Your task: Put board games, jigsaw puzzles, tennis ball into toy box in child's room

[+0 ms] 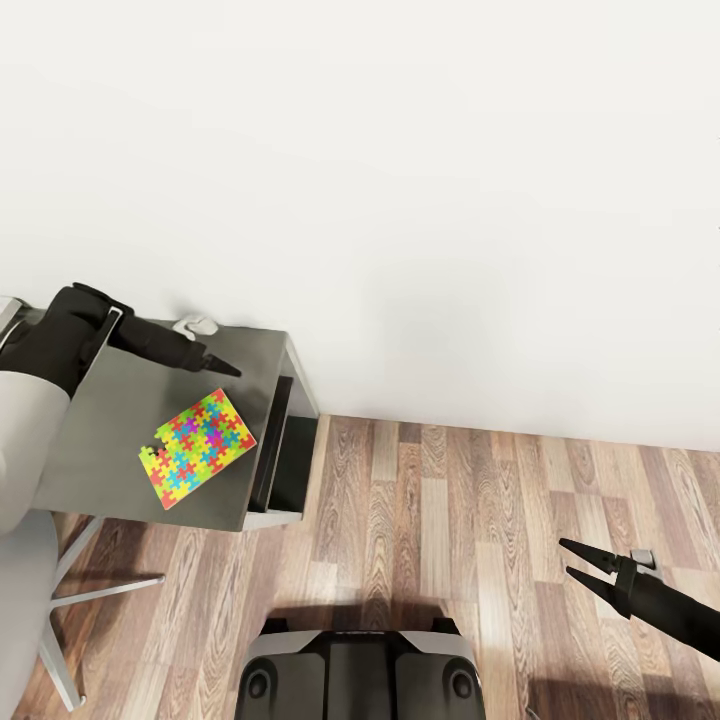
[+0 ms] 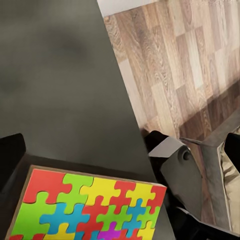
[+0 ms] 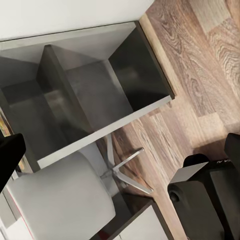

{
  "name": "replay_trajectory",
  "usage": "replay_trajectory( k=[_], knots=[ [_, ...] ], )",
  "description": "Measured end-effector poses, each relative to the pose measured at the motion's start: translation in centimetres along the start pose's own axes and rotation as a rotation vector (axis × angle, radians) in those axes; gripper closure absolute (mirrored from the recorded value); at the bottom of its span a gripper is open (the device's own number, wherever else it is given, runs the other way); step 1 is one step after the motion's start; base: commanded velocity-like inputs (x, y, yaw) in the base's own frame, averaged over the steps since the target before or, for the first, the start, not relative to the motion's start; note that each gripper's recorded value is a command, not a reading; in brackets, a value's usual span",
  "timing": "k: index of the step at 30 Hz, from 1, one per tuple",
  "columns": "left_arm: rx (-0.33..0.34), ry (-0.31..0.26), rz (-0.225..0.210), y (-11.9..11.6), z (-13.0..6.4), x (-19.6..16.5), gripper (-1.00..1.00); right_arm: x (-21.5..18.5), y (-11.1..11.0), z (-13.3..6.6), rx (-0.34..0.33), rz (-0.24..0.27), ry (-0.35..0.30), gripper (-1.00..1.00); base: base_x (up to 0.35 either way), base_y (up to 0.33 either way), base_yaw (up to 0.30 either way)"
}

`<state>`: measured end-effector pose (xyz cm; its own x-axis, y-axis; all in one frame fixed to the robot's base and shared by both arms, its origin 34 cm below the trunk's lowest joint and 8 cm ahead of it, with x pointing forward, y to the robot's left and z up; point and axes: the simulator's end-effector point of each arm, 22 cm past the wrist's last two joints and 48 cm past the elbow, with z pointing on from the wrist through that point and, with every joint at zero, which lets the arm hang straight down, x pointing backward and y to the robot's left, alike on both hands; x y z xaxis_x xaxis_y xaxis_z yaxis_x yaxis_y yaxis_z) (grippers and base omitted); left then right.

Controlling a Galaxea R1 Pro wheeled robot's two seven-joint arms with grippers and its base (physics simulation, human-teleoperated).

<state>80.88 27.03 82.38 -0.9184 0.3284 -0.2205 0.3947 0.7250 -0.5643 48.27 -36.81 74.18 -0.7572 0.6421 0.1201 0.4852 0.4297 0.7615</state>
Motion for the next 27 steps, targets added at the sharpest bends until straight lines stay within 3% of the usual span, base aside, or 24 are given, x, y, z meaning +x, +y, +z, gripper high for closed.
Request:
replay_trajectory(
  k=[16, 27],
  knots=[
    [-0.029, -0.011, 0.006, -0.2, -0.7, -1.0, -1.00, 0.0, 0.0, 0.0, 0.001, 0.000, 0.000, -1.00, 0.000, 0.000, 0.000],
    [-0.079, 0.014, -0.004, 1.3, -1.5, -0.1, -1.00, 0.0, 0.0, 0.0, 0.001, 0.000, 0.000, -1.00, 0.000, 0.000, 0.000]
  ],
)
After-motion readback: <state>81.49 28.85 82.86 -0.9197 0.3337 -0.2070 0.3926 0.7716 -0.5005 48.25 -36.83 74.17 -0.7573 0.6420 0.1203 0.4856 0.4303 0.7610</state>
